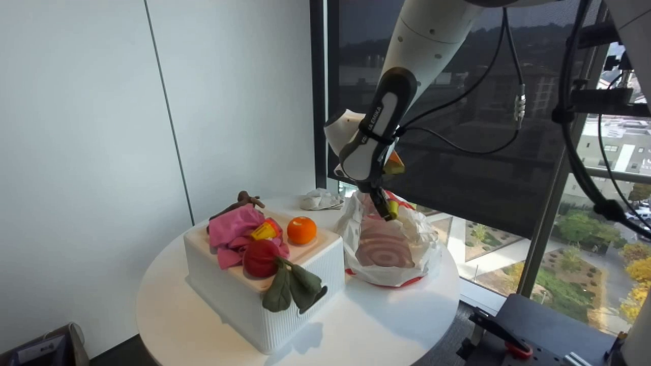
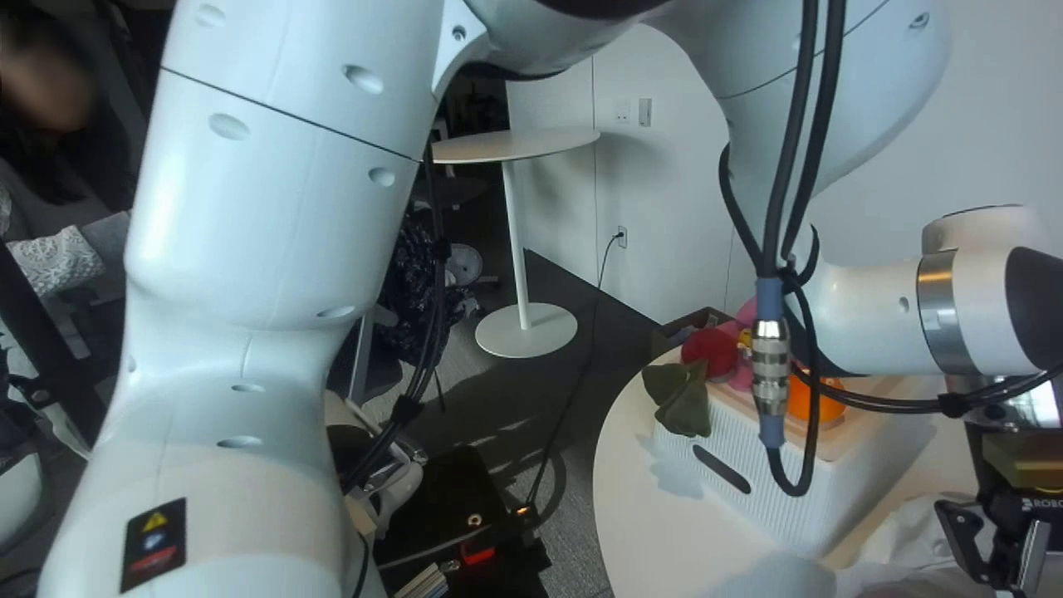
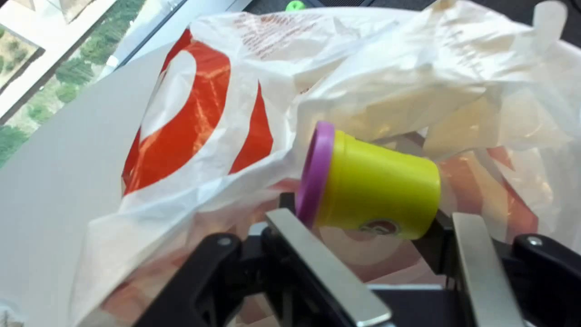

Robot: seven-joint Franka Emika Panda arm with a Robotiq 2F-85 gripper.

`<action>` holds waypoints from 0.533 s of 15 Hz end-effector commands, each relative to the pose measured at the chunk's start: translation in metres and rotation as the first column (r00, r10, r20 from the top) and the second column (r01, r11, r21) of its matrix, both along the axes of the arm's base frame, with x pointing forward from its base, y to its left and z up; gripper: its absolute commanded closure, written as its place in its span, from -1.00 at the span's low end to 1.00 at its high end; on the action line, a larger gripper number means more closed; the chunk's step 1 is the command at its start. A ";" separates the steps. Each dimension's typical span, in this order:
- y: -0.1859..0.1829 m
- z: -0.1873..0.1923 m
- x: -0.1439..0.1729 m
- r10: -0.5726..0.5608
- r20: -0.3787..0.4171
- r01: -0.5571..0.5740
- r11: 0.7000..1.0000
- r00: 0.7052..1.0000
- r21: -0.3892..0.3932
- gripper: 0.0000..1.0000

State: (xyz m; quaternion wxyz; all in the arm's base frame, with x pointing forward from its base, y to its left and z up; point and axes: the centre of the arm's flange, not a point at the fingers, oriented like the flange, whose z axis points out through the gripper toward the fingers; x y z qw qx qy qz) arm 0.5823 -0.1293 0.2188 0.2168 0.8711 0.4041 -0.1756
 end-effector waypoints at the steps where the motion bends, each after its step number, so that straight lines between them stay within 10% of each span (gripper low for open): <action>1: 0.054 0.058 -0.032 0.001 -0.140 -0.005 1.000 0.990 -0.027 0.24; 8: 0.188 0.106 -0.048 0.130 0.154 -0.161 0.963 0.980 0.216 0.24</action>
